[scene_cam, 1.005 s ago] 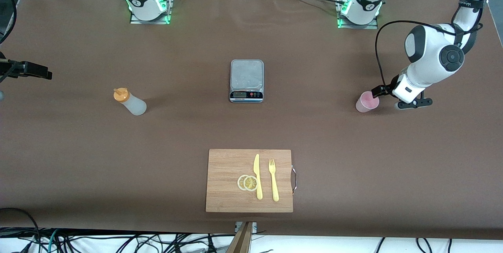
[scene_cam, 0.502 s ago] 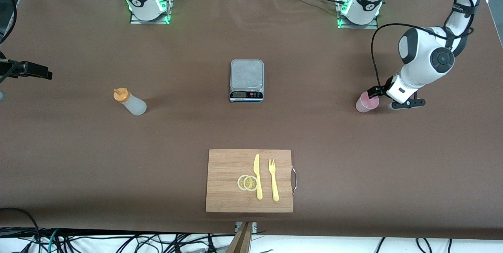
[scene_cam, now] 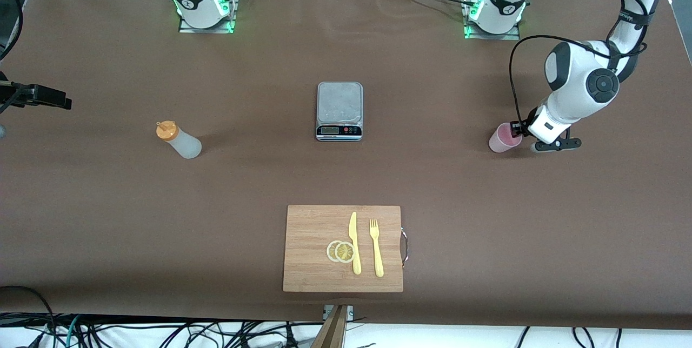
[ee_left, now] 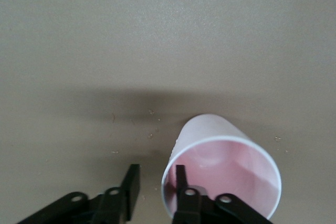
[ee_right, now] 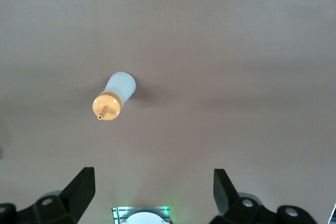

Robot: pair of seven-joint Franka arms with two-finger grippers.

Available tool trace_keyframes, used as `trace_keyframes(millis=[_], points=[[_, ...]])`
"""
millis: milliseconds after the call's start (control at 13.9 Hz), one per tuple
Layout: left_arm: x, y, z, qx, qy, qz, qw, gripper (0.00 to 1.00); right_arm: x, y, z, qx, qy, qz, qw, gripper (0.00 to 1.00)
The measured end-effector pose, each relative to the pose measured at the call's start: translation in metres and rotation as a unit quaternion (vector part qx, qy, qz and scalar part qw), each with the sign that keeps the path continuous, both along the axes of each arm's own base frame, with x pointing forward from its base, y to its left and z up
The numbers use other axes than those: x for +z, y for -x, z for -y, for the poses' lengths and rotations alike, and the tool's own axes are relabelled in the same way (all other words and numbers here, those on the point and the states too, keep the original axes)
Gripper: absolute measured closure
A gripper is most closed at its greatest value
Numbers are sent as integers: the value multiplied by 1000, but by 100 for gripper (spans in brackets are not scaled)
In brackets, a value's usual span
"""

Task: Add sauce to pink cup with both arms
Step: 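Close the left gripper on the pink cup's rim, then carry the pink cup with the left gripper over the kitchen scale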

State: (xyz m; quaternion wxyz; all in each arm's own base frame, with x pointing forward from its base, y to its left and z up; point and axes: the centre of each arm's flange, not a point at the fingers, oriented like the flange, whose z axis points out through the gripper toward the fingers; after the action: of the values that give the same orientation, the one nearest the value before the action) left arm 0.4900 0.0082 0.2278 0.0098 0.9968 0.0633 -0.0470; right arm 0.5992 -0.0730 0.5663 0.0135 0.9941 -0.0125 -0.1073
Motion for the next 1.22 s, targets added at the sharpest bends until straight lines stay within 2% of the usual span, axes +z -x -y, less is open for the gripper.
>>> trace_keyframes(millis=[144, 215, 718, 1005, 1220], points=[[3, -2, 5, -4, 1, 4, 1000, 93, 0, 0, 1, 0, 0, 0, 1000, 0], [7, -4, 10, -9, 1, 8, 1000, 95, 0, 0, 1, -1, 0, 0, 1000, 0], [33, -5, 52, 5, 1, -7, 1000, 96, 2, 0, 2, -2, 1, 3, 1000, 0], [80, -9, 149, 48, -9, -22, 999, 96, 2, 0, 2, -2, 1, 4, 1000, 0], [98, 10, 241, 74, -6, -16, 997, 96, 2, 0, 4, -3, 1, 4, 1000, 0]])
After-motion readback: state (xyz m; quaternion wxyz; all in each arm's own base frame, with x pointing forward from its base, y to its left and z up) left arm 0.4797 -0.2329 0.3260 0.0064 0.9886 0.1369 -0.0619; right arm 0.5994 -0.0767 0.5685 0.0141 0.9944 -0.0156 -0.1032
